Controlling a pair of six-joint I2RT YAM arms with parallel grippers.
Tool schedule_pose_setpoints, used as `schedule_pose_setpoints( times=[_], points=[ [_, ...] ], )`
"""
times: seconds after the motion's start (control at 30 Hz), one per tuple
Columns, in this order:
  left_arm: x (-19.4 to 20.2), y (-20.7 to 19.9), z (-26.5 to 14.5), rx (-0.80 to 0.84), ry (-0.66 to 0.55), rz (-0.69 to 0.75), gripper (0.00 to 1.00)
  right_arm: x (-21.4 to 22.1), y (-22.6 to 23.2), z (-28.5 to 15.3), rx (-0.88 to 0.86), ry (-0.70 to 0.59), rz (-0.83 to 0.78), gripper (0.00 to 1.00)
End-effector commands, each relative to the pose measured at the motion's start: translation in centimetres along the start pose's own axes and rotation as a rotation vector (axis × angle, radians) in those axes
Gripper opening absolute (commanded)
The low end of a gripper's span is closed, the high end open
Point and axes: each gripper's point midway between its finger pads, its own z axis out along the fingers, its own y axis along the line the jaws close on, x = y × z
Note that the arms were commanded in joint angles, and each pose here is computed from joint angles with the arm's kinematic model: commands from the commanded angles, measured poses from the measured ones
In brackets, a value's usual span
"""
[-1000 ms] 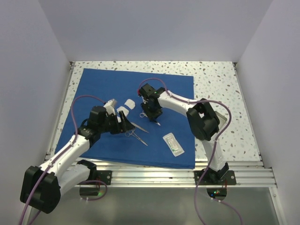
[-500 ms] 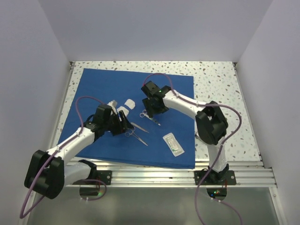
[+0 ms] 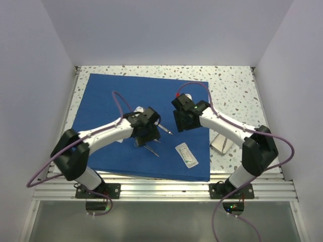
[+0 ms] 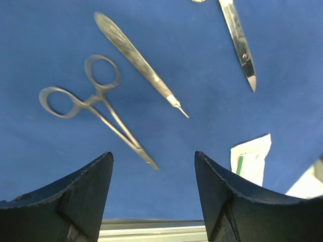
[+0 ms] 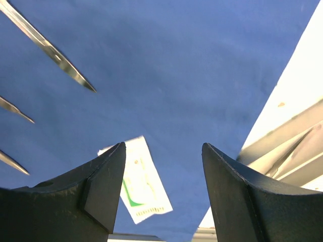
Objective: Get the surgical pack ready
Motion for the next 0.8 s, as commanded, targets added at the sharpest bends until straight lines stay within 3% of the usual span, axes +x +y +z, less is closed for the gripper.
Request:
schedule_pose_setpoints(
  times=[0.0,0.13,0.37,0.63,0.77],
  points=[
    [1.8,1.4,0.8,-0.238,0.020,-0.051,0.70,0.2,-1.4,-1.1,-0.019,-0.036,0.059,0.65],
    [4.2,0.9,1.7,-0.249,0.047,-0.074,0.70,1.1,-2.5,-1.7,-0.059,-0.051,0.073,0.65],
    [4.8,1.3,2.0,-0.275,0.025,-0.148,0.67,2.5,-3.6,-1.9,-0.103,-0.071,0.084,0.65],
    [5.7,2.1,3.2,-0.298,0.034,-0.204,0.46,3.6,-3.5,-1.5,-0.131,-0.066,0.074,0.65],
    [5.5,2.1,3.4,-0.308,0.027,-0.219,0.45,3.9,-3.3,-1.3,-0.136,-0.060,0.065,0.65]
  ],
)
